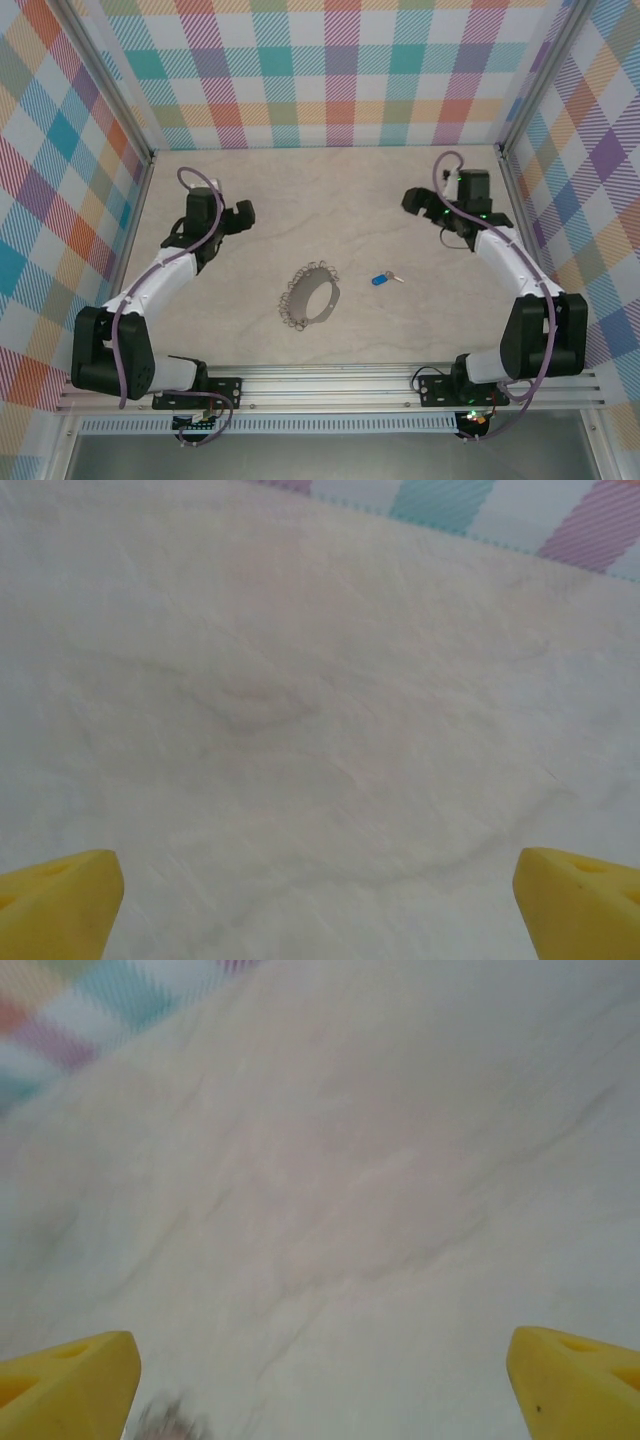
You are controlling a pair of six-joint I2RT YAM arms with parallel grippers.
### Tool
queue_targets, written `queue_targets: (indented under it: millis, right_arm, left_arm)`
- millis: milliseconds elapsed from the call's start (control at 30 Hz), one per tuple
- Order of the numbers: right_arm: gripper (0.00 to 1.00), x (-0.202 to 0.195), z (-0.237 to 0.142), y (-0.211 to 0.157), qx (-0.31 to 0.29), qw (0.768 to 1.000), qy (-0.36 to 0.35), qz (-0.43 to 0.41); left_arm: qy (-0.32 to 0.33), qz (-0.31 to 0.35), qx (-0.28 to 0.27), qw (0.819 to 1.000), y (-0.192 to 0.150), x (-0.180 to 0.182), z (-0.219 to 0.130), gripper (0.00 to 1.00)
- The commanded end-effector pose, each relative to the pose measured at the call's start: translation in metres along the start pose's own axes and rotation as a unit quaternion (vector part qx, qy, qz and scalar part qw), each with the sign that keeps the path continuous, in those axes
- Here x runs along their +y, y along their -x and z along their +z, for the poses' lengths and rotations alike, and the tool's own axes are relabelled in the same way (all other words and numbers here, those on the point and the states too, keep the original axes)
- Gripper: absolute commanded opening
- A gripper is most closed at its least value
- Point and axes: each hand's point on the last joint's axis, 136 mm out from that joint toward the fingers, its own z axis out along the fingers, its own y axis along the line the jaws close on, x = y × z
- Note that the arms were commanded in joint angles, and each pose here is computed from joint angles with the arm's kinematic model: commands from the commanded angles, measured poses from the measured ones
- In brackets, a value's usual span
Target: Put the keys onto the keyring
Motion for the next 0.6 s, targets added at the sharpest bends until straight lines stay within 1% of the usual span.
queue_targets:
  millis: [0,100,167,267,400,567]
  right_arm:
    - [0.93,0.036,0.004,-0.064,0.113,0.993,0.036,0.005]
    - [0.9,0.053,0.011,-0.106,0.164,0.986,0.041,-0.006]
    - [0.89,0.061,0.014,-0.128,0.191,0.981,0.039,-0.022]
    - [0.87,0.06,0.019,-0.151,0.217,0.975,0.024,-0.027]
    - [0.86,0.049,0.025,-0.163,0.223,0.975,0.003,-0.012]
    - [0.86,0.036,0.032,-0.162,0.221,0.975,-0.031,-0.014]
  left_arm:
    - [0.039,-0.074,0.093,0.992,-0.043,0.001,-0.016,1.0]
    - [0.029,-0.087,0.116,0.989,-0.055,-0.019,-0.022,1.0]
    - [0.026,-0.099,0.144,0.984,-0.067,-0.031,-0.024,1.0]
    - [0.018,-0.101,0.187,0.977,-0.089,-0.051,-0.025,1.0]
    - [-0.011,-0.09,0.241,0.966,-0.118,-0.085,-0.029,1.0]
    - [-0.061,-0.061,0.264,0.961,-0.144,-0.123,-0.033,1.0]
